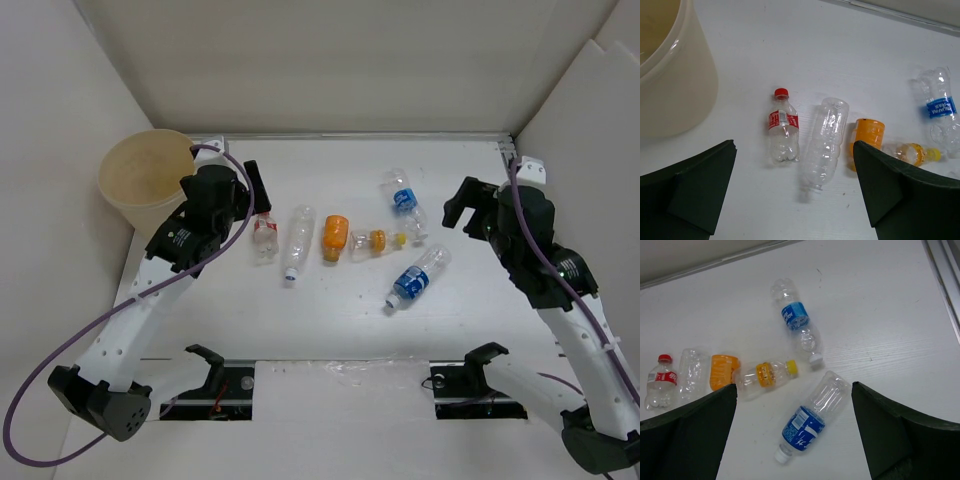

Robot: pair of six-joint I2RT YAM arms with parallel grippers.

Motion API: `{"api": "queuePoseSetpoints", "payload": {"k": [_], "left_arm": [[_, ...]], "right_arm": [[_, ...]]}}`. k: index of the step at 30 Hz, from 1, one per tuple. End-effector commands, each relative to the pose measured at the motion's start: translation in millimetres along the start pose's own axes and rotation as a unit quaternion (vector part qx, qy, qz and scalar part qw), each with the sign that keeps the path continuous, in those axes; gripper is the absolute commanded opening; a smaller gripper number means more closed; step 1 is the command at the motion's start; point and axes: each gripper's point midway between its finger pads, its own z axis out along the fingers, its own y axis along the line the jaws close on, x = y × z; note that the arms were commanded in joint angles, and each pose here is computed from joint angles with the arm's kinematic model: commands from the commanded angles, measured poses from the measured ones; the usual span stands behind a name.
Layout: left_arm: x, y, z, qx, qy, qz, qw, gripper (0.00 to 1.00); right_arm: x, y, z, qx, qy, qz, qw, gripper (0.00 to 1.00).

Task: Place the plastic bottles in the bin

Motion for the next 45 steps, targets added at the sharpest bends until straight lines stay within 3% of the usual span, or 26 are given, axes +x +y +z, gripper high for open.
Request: {"api": "queuePoseSetpoints", "payload": {"k": [1, 4, 9, 19, 29, 33, 36, 38, 42, 43, 44, 45], "left_arm": [[-7, -5, -2, 0.017, -0.012, -0.013, 1.0, 1.0], [-5, -8, -1, 0.025, -0.01, -0.013, 1.0, 1.0], [-3, -18, 4, 0.07, 0.0, -0.021, 0.997, 1.0], [15, -34, 16, 0.108, 0.039, 0.005, 0.993, 1.0], [23, -37, 14, 0.125, 0.051, 0.01, 0.991, 1.0], [27, -42, 20, 0.122, 0.069, -0.01, 0.99, 1.0], [30, -50, 26, 0.123, 0.093, -0.033, 0.988, 1.0], [32, -76, 28, 0.175, 0.113, -0.061, 0.976, 1.0], [14, -137, 21, 0.301, 0.092, -0.077, 0.946, 1.0], [6, -151, 16, 0.339, 0.083, -0.081, 0.934, 1.0], [-9, -170, 16, 0.387, 0.052, -0.082, 0.917, 1.0], [-11, -184, 7, 0.431, 0.058, -0.089, 0.896, 1.0]], "right_arm": [[-9, 8, -2, -0.023, -0.021, -0.001, 1.0, 1.0], [-8, 22, 16, -0.037, -0.018, -0.007, 0.999, 1.0], [41, 32, 106, -0.015, 0.099, -0.05, 0.994, 1.0], [111, 20, 241, 0.008, 0.235, -0.082, 0.969, 0.97], [175, -4, 287, 0.031, 0.316, -0.061, 0.946, 0.93], [195, -10, 287, 0.041, 0.339, -0.058, 0.938, 0.73], [189, -20, 292, 0.056, 0.331, -0.042, 0.941, 0.26], [168, -16, 285, 0.045, 0.309, -0.034, 0.949, 0.08], [109, 11, 269, -0.013, 0.24, -0.01, 0.971, 0.03], [81, 24, 257, -0.044, 0.2, -0.004, 0.979, 0.02], [70, 33, 249, -0.068, 0.186, 0.0, 0.98, 0.0], [62, 52, 237, -0.12, 0.182, 0.007, 0.976, 0.0]]}}
